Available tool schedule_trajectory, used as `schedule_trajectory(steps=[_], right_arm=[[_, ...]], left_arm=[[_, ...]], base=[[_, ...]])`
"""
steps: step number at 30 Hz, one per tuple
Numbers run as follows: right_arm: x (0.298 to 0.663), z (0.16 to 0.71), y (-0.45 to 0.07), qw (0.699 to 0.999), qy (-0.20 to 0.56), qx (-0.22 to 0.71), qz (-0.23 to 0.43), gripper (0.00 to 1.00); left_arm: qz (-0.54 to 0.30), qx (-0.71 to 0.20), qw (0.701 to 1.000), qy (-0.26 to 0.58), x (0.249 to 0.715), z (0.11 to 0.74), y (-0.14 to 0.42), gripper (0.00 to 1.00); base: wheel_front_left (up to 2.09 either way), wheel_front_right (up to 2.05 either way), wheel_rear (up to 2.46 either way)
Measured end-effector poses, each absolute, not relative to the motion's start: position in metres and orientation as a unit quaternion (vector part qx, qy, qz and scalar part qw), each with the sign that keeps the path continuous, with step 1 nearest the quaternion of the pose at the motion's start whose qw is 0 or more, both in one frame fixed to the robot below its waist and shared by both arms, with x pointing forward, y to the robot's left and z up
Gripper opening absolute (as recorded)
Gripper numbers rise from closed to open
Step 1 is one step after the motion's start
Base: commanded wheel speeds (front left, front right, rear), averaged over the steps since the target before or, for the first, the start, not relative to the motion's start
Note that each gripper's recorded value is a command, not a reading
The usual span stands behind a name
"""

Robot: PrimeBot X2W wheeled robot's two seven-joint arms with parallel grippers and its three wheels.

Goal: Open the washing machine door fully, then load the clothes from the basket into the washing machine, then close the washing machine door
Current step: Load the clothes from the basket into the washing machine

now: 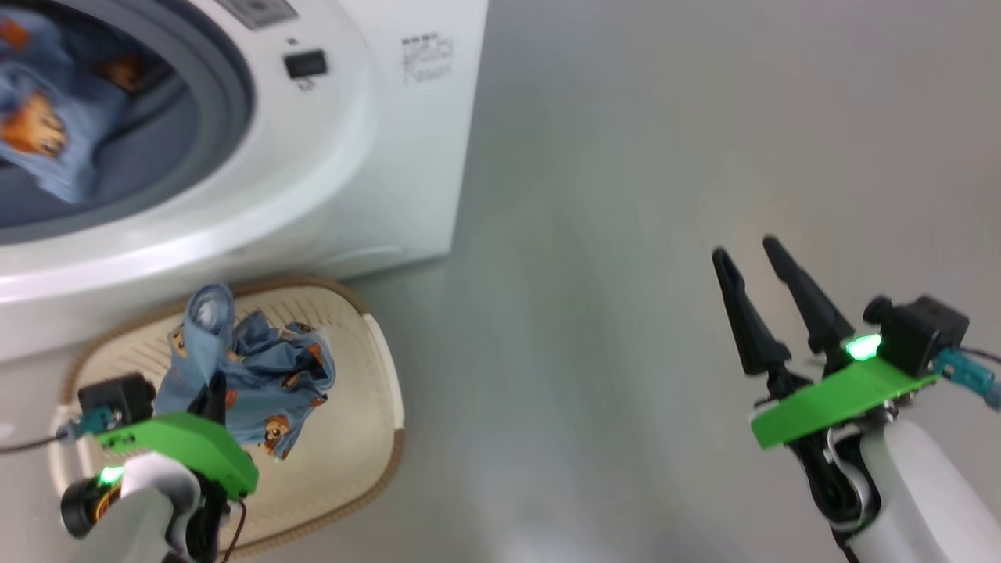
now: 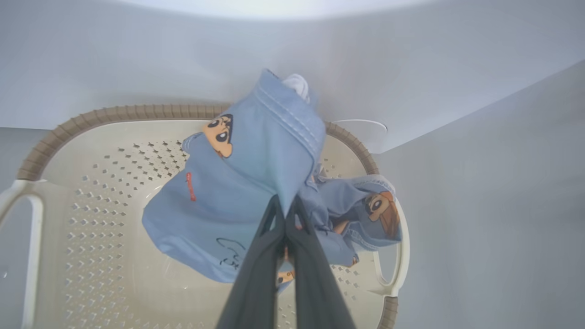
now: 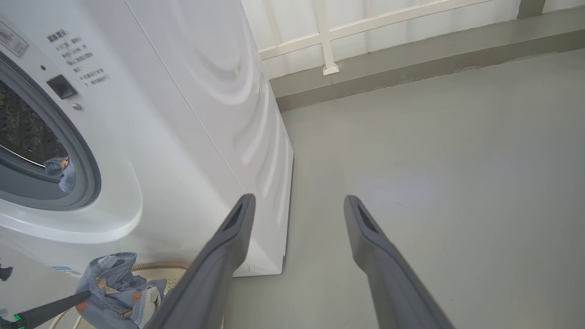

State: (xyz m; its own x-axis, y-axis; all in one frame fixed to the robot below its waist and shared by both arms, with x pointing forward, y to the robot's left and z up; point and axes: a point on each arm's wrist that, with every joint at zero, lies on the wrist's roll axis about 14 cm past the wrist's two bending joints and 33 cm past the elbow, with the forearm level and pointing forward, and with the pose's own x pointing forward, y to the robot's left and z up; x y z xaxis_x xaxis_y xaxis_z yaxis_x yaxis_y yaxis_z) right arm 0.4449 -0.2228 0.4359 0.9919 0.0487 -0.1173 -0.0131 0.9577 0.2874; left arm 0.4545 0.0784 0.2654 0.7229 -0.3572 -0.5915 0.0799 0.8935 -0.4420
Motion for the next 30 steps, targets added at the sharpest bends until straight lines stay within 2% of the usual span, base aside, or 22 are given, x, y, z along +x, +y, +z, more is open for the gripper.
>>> schedule_trajectory(steps=[13,30], right_arm=[[0.406,0.457,-0.21,0.987,0.054,0.143,0.044,1.0],[0.377,0.477,-0.208,0.989,0.032,0.134,0.061,1.0]], left_arm=[[-0.088,-0.184,0.958,0.2,0.44,0.361,0.124,0.0],[-0.055,-0.168,0.983,0.048,0.394,0.453,0.158,0.0]], base=[[0.0,0.0,0.0],[0.0,0.0,0.0]])
